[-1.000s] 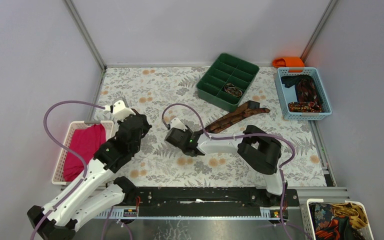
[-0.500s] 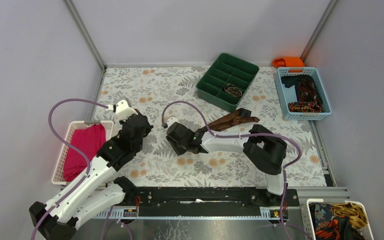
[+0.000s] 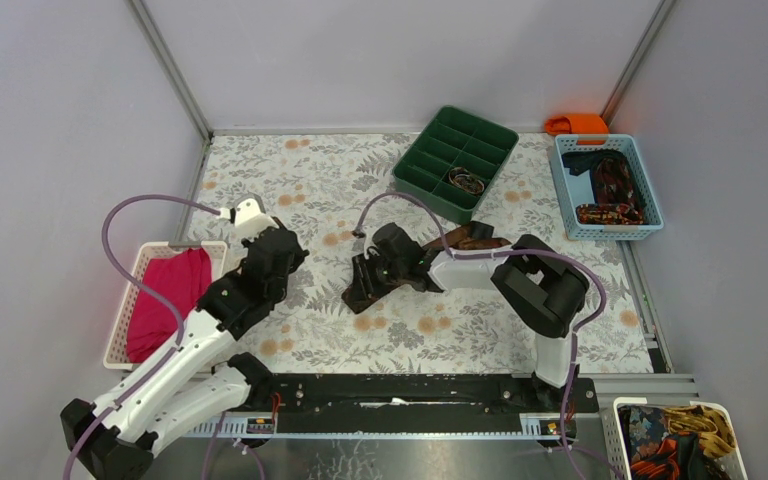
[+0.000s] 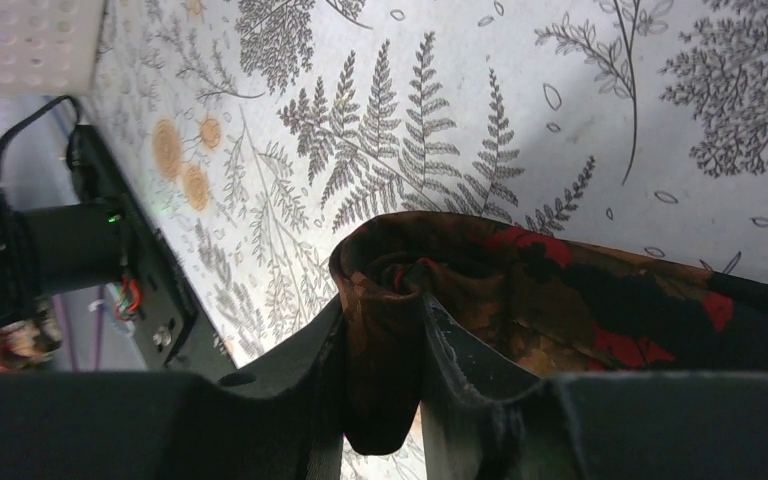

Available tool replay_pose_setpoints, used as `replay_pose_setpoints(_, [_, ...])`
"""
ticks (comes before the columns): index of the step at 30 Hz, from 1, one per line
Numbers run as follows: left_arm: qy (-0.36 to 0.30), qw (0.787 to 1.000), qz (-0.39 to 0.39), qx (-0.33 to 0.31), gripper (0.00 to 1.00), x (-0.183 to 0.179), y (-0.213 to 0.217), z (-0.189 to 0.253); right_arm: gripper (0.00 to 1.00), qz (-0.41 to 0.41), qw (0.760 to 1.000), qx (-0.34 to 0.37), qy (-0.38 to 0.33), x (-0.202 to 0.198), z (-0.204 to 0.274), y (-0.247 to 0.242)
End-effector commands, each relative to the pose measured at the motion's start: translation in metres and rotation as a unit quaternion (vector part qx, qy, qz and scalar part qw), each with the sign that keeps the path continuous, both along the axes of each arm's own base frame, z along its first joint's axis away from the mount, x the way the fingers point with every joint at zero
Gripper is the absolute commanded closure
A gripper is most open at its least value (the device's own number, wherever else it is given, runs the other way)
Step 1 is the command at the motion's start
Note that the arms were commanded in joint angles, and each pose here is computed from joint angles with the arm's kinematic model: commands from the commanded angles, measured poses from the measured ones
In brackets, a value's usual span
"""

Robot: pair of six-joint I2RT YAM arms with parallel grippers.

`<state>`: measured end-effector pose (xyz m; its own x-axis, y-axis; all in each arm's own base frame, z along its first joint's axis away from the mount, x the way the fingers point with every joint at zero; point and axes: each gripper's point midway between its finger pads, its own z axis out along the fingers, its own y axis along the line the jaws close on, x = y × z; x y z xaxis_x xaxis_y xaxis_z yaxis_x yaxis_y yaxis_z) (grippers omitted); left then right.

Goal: Roll the ties
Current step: Roll the tie at the center of the board.

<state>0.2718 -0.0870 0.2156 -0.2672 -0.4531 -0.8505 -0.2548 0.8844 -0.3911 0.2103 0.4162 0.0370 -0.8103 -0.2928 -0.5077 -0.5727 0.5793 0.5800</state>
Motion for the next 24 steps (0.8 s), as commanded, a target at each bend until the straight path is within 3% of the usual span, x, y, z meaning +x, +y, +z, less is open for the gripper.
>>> replay_pose_setpoints(1, [-0.015,1.000,-0.008,-0.010,1.00,0.010,-0.008,0.006,0.67,0.011,0.997,0.059,0.054,-0.009,0.017,-0.006])
replay_pose_setpoints(24, [-0.007,0.997,-0.070,-0.025,1.00,0.031,-0.048,-0.015,0.65,-0.055,0.984,0.121,0.120,0.021,0.016,-0.054])
